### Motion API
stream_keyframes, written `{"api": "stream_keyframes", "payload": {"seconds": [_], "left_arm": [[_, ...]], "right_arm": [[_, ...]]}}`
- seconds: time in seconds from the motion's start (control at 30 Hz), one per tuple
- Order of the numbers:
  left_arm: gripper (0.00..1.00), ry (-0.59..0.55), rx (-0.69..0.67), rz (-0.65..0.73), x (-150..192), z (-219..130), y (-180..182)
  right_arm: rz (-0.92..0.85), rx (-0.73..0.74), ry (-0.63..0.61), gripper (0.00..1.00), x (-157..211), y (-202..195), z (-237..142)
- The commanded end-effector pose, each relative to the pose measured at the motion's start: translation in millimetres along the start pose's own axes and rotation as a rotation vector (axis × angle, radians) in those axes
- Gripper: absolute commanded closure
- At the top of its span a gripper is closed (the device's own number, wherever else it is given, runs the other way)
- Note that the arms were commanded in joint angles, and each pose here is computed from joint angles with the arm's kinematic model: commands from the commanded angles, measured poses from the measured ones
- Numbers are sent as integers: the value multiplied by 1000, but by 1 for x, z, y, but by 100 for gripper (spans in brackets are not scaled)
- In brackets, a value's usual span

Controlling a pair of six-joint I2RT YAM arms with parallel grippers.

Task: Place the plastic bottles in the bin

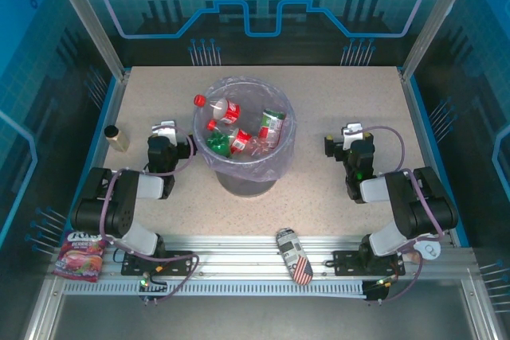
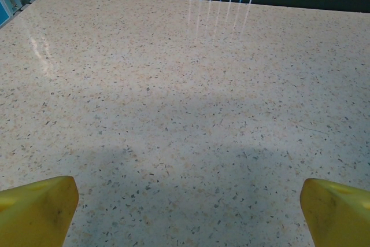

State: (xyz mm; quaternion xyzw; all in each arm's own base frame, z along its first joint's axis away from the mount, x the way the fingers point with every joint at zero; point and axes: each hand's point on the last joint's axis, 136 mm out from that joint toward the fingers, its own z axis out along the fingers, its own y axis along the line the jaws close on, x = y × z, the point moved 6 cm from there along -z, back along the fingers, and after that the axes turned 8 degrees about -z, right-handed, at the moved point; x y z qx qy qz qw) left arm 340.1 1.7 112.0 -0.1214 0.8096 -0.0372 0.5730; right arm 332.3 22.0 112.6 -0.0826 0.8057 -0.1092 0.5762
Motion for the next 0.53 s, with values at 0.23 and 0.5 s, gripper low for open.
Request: {"api": "stream_keyframes", "payload": {"seconds": [0.23,0.5], "left_arm": [[1,-27,-2,10,-3,0,0],[1,-30,-2,10,-4,-1,0]], "right_arm": [[43,6,-12,0,-6,-9,6],[43,7,-14,0,-6,-9,5]]}}
